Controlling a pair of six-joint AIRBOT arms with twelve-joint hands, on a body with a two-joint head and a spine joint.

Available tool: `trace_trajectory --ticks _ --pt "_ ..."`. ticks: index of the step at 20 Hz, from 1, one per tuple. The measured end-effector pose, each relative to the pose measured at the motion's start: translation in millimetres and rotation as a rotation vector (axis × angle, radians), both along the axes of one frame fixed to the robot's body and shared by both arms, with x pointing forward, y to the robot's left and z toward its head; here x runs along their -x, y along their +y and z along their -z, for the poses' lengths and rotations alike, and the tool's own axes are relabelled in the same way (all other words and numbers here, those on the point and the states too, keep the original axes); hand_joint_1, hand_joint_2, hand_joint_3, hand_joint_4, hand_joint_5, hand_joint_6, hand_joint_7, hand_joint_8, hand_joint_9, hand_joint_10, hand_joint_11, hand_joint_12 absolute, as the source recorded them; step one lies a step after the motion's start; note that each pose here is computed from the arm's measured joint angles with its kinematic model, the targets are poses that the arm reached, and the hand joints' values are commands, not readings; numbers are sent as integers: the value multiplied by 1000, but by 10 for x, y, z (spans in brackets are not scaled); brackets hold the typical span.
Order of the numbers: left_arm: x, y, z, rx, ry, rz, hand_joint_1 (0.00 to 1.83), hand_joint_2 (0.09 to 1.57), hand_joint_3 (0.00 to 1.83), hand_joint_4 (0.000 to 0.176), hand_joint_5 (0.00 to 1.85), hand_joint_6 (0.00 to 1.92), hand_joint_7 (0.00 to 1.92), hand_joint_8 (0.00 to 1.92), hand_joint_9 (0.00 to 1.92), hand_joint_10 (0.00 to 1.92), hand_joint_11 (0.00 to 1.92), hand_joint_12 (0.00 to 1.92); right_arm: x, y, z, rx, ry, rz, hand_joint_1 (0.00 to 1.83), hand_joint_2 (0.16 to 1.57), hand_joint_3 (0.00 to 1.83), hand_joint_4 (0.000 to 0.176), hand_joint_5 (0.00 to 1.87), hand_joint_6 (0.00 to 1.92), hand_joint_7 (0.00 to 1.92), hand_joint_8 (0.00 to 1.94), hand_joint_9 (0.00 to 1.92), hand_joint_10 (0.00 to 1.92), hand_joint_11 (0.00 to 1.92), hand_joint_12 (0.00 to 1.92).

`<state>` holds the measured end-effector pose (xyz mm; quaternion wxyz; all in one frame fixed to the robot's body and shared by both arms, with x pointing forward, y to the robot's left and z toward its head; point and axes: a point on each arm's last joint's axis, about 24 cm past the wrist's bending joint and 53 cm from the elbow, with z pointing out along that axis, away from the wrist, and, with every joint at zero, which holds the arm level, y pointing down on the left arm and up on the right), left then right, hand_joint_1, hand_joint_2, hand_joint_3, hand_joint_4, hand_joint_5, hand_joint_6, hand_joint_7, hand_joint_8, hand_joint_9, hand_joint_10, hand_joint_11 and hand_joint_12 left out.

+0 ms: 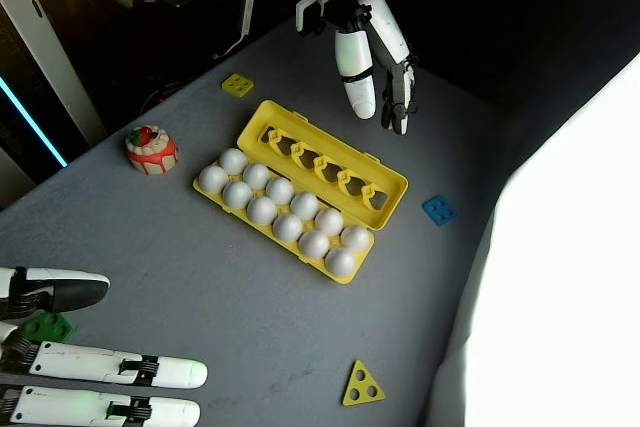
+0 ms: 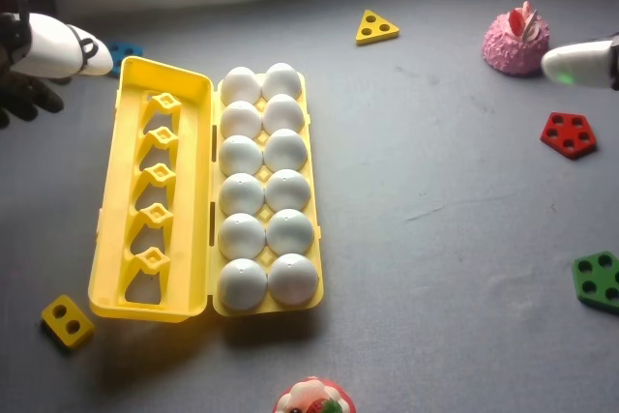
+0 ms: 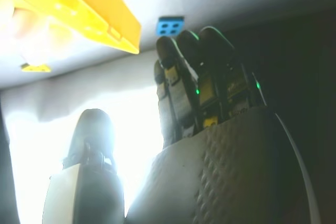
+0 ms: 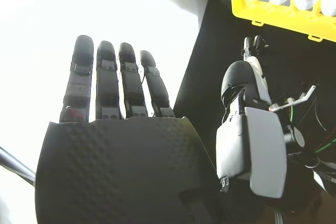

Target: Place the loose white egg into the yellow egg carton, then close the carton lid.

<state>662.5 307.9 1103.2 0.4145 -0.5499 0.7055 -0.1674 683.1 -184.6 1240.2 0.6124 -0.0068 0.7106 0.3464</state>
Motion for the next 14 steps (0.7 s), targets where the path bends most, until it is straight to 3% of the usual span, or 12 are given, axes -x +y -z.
trace_trajectory --ticks 2,4,6,7,10,14 --pt "38 12 68 16 10 -38 279 1303 3 0 458 5 538 166 189 941 0 1507 32 -100 18 13 8 16 184 1151 1 0 146 0 153 0 162 11 0 441" --pt "74 68 110 29 13 -80 299 1289 0 0 504 22 562 197 228 940 0 1563 43 -121 28 22 40 23 200 1151 0 0 153 4 150 1 166 7 0 352" --pt "115 81 188 43 20 -118 296 1298 2 0 486 14 547 202 209 937 0 1544 52 -119 -28 16 48 26 173 1152 0 0 162 5 173 3 196 13 0 513" --pt "147 49 231 58 27 -134 295 1301 3 0 478 10 532 199 195 933 0 1544 54 -126 -21 18 50 27 176 1155 0 0 151 2 154 6 171 7 0 390" --pt "250 87 315 72 44 -185 278 1294 1 8 491 14 553 222 242 912 0 1575 86 -187 136 52 75 32 165 1158 1 0 142 0 147 1 167 2 0 394" --pt "423 55 492 119 71 -243 300 1298 1 0 500 14 538 230 224 934 0 1617 89 -250 17 35 23 40 158 1166 1 0 144 1 131 1 158 4 0 312"
